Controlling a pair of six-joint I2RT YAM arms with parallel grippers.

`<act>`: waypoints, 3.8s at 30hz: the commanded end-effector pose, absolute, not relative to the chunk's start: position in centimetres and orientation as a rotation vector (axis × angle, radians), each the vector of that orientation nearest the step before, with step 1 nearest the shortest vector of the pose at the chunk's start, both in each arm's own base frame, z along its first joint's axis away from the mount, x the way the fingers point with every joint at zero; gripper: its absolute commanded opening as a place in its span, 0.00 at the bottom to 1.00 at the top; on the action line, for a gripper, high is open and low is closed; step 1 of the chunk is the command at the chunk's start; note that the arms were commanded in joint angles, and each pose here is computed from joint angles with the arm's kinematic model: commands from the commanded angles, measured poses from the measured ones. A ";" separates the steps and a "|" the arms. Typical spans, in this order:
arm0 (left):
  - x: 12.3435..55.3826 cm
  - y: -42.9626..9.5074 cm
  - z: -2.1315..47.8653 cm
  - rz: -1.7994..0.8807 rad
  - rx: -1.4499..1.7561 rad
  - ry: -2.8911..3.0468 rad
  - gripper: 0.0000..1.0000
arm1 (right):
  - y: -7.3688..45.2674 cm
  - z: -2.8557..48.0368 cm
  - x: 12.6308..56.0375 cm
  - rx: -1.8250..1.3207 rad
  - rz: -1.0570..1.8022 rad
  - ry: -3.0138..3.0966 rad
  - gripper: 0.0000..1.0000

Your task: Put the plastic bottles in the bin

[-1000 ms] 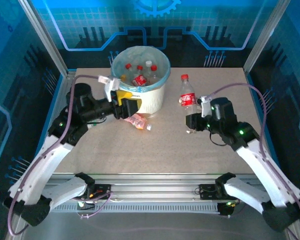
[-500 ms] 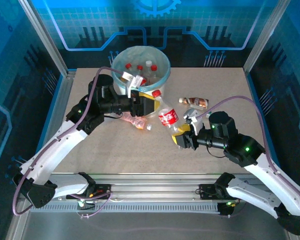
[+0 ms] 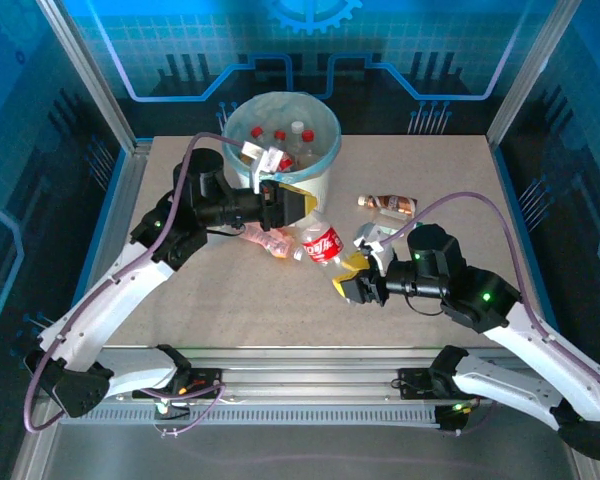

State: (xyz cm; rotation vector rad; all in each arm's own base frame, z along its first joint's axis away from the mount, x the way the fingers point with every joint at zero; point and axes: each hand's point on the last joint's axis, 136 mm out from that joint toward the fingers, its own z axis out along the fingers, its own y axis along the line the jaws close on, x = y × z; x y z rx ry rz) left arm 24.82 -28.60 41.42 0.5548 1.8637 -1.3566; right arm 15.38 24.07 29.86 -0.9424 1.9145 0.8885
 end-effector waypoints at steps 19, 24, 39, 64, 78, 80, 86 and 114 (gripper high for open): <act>33.1 -19.9 53.5 -0.624 0.319 1.594 0.00 | 22.0 35.4 20.0 -0.748 0.573 1.841 0.75; 40.2 -18.5 52.5 -0.487 0.275 1.654 0.00 | 22.3 35.4 21.3 -0.805 0.466 1.851 0.75; 52.2 -16.4 44.9 -0.074 0.332 1.795 0.00 | 23.7 32.0 23.7 -0.932 0.360 1.937 0.75; 49.1 -22.3 39.1 -0.505 0.503 2.025 0.00 | 24.7 29.8 25.7 -0.960 0.359 2.026 0.75; 45.5 -23.1 42.3 -0.562 0.534 1.964 0.00 | 24.2 29.8 25.8 -0.943 0.347 2.034 0.75; 46.0 -23.5 40.4 -0.560 0.542 2.010 0.00 | 24.4 29.7 25.8 -0.945 0.352 2.036 0.75; 48.2 -24.2 35.2 -0.539 0.556 2.075 0.00 | 24.3 29.6 25.7 -0.950 0.354 2.048 0.75; 51.2 -24.7 26.2 -0.550 0.587 2.212 0.28 | 23.1 28.5 25.7 -0.946 0.296 2.087 0.76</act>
